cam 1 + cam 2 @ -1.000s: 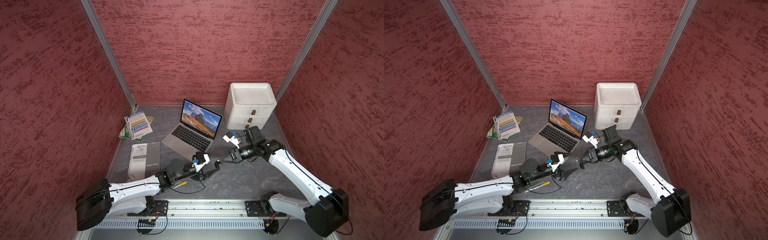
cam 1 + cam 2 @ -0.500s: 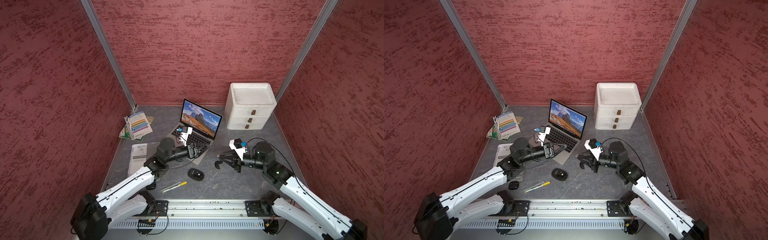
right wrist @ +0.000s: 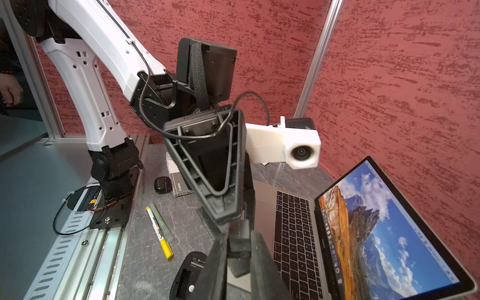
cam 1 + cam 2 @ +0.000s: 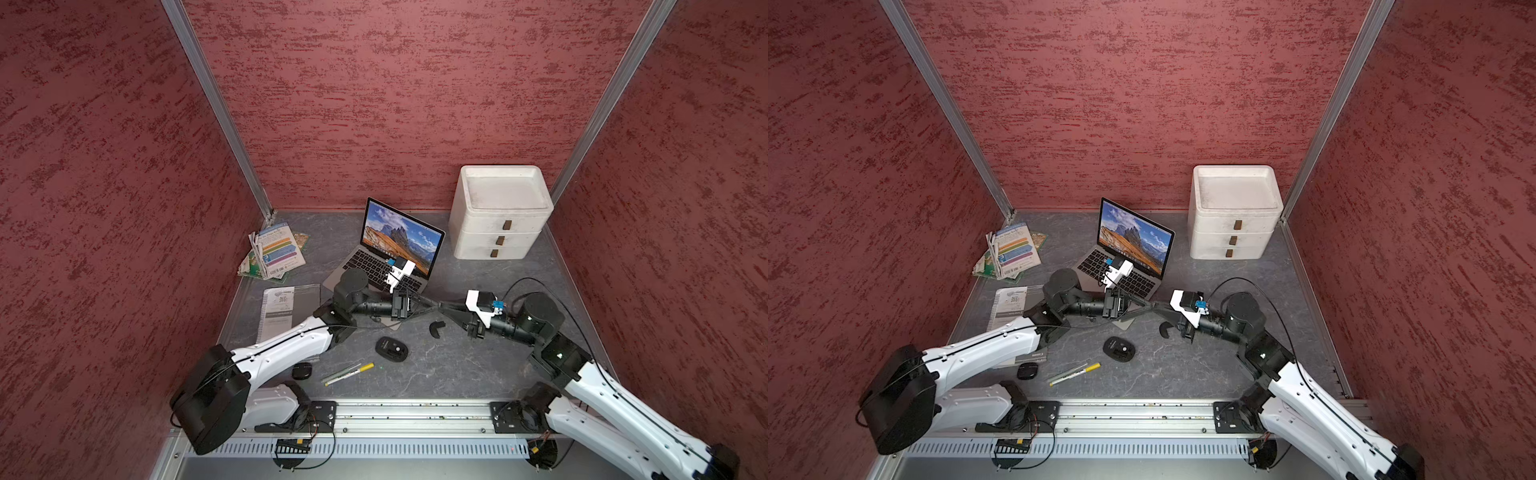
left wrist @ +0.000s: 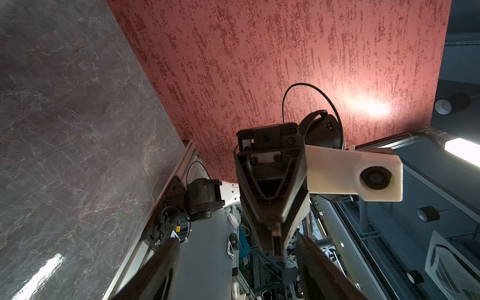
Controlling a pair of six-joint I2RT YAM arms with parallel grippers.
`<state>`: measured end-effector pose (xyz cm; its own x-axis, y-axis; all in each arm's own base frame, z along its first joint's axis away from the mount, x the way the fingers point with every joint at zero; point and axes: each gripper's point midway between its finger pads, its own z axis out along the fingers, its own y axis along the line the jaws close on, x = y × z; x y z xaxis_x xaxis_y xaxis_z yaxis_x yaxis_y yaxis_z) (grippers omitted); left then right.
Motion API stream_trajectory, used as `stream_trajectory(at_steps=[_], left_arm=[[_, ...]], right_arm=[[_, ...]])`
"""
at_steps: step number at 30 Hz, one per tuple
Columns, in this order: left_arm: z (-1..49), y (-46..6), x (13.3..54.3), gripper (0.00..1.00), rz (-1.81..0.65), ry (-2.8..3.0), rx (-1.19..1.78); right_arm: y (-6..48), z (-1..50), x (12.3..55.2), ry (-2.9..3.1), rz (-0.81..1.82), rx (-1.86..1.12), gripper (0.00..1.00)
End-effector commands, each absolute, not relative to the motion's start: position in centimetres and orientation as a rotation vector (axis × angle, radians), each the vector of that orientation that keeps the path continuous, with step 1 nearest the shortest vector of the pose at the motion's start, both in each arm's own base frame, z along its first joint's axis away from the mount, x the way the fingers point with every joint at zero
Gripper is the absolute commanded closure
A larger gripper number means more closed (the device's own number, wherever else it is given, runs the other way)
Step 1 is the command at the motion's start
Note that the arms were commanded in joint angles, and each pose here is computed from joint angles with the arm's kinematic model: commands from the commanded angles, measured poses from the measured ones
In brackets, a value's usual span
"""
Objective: Insert the wireless mouse receiver into the laptop
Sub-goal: Pick up the USB plug at the center of the board.
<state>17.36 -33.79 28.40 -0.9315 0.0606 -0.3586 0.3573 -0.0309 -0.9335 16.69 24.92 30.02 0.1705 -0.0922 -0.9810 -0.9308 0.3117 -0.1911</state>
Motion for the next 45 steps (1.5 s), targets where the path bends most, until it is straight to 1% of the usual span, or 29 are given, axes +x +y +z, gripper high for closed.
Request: stream_trajectory(at_steps=[1,10,11,15,20,22,26,28,29,30,31,32,33,34,35,36,39,43,45], left_arm=[[31.3,-33.8,16.3,0.31,-2.118,1.910,0.558],[31.5,-33.5,16.8,0.69,-2.127,1.898,0.524],[31.4,-33.4,16.9,0.72,-2.127,1.899,0.515],[31.2,-33.3,17.2,0.75,-2.123,1.904,0.498],[31.0,-33.5,17.4,0.82,-2.132,1.912,0.497],[31.1,-33.5,17.3,0.86,-2.141,1.906,0.503],[30.8,-33.6,17.3,0.90,-2.148,1.915,0.498],[30.8,-33.6,17.2,0.99,-2.154,1.915,0.512],[30.8,-33.7,17.0,1.00,-2.159,1.916,0.522],[30.6,-33.7,17.0,1.00,-2.158,1.918,0.524],[30.3,-33.5,17.1,1.00,-2.153,1.929,0.515],[30.1,-33.2,17.3,1.00,-2.141,1.933,0.504],[29.6,-32.9,17.5,1.00,-2.120,1.954,0.490],[29.0,-32.6,17.8,1.00,-2.086,1.978,0.477],[28.8,-32.2,18.0,1.00,-2.051,1.991,0.472],[28.5,-31.9,18.1,1.00,-2.014,2.009,0.473],[27.2,-31.2,18.5,1.00,-1.942,2.090,0.450],[26.8,-31.2,18.7,1.00,-1.920,2.125,0.453],[26.9,-31.3,18.8,1.00,-1.922,2.123,0.457]], right_arm=[[25.1,30.1,16.4,1.218,0.786,-1.111,1.00],[25.2,29.7,16.0,1.222,0.798,-1.137,1.00],[25.3,29.7,16.0,1.222,0.799,-1.140,1.00],[25.4,29.5,15.8,1.225,0.806,-1.155,1.00],[25.5,29.4,15.7,1.223,0.806,-1.169,1.00],[25.5,29.4,15.7,1.223,0.803,-1.168,1.00],[25.6,29.2,15.8,1.231,0.802,-1.171,1.00],[25.5,29.0,16.0,1.241,0.795,-1.168,1.00],[25.5,29.0,16.1,1.255,0.785,-1.164,1.00],[25.3,29.0,16.4,1.274,0.771,-1.155,0.93],[25.1,28.8,16.6,1.301,0.759,-1.151,0.78],[24.9,28.7,16.8,1.325,0.739,-1.148,0.69],[24.6,28.3,16.8,1.358,0.721,-1.159,0.65],[24.3,28.2,16.9,1.381,0.697,-1.165,0.57],[23.9,27.9,17.1,1.416,0.666,-1.169,0.47],[23.5,27.4,17.2,1.455,0.640,-1.180,0.43],[22.7,27.1,17.4,1.550,0.584,-1.198,0.42],[22.9,27.5,17.6,1.599,0.591,-1.200,0.42],[23.3,27.5,17.8,1.618,0.597,-1.203,0.47]])
